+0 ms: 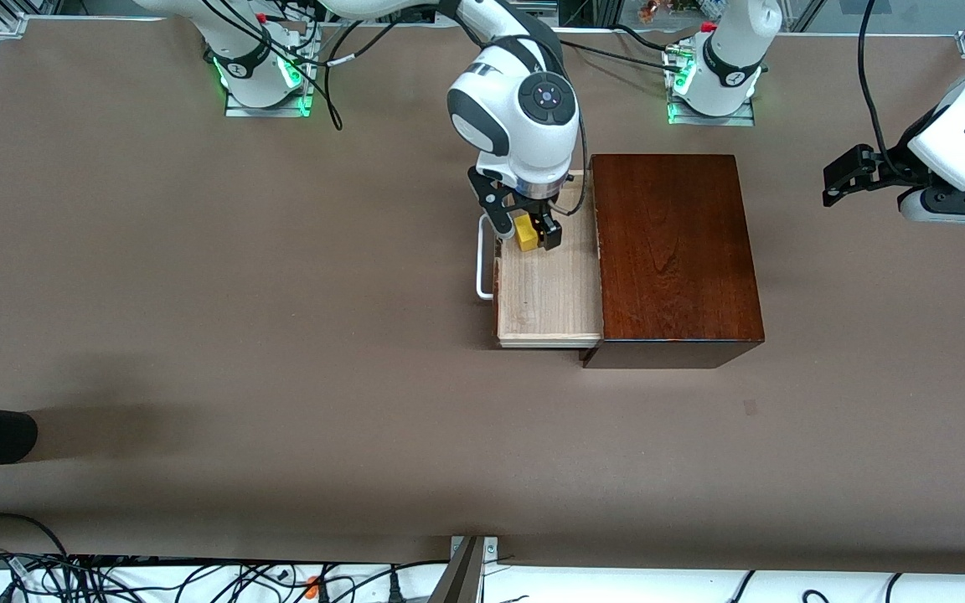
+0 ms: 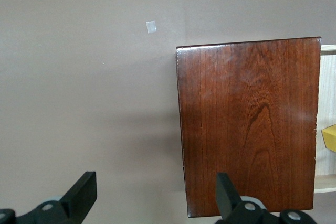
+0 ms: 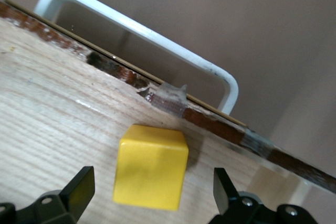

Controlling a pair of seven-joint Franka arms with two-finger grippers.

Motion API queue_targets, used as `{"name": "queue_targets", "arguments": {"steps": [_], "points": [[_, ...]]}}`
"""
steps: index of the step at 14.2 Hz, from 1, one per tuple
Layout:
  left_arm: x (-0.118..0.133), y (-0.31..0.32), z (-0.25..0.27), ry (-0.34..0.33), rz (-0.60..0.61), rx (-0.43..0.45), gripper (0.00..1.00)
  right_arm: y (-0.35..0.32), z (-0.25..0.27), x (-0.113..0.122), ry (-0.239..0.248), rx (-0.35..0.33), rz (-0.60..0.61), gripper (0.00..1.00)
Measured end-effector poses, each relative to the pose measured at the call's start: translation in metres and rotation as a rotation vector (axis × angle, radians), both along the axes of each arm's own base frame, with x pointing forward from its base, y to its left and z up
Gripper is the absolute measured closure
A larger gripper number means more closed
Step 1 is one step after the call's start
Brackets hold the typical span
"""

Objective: Open drawer, take yellow block, close drawer
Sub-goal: 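Lower the right gripper onto the yellow cube in the drawer, then grasp the yellow cube and lift it with the right gripper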

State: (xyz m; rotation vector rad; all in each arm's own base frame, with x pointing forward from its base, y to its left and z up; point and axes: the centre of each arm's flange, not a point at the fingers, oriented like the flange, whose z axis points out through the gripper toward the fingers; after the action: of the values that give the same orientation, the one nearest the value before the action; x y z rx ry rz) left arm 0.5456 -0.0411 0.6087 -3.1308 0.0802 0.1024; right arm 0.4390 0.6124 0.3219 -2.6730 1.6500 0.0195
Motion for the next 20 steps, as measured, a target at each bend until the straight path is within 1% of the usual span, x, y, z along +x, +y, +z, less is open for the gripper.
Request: {"name": "queue_targets", "arguments": {"steps": [2, 4, 6, 8, 11, 14, 17, 20], "points": [[0.000, 0.000, 0.000, 0.000, 0.000, 0.000, 0.00, 0.002, -0.008, -0.002, -0.003, -0.006, 0.003, 0.00], [0.000, 0.000, 0.000, 0.000, 0.000, 0.000, 0.00, 0.002, -0.010, -0.002, -0.003, -0.010, 0.003, 0.06], [0.000, 0.000, 0.000, -0.001, 0.000, 0.000, 0.00, 0.002, -0.011, -0.002, -0.004, -0.010, 0.002, 0.26], [0.000, 0.000, 0.000, -0.001, 0.000, 0.000, 0.00, 0.002, -0.008, 0.000, -0.007, -0.008, 0.000, 0.44], [0.000, 0.000, 0.000, -0.001, 0.000, 0.000, 0.00, 0.004, 0.008, 0.004, -0.024, 0.011, -0.003, 0.44], [0.000, 0.000, 0.000, -0.002, 0.000, 0.000, 0.00, -0.005, 0.052, 0.012, -0.047, 0.031, -0.019, 0.44], [0.000, -0.001, 0.000, -0.003, -0.001, 0.000, 0.00, -0.035, 0.113, 0.031, -0.060, 0.054, -0.011, 0.44], [0.001, -0.002, 0.002, -0.011, -0.003, -0.001, 0.00, -0.081, 0.155, 0.061, -0.041, 0.079, 0.072, 0.44]]}}
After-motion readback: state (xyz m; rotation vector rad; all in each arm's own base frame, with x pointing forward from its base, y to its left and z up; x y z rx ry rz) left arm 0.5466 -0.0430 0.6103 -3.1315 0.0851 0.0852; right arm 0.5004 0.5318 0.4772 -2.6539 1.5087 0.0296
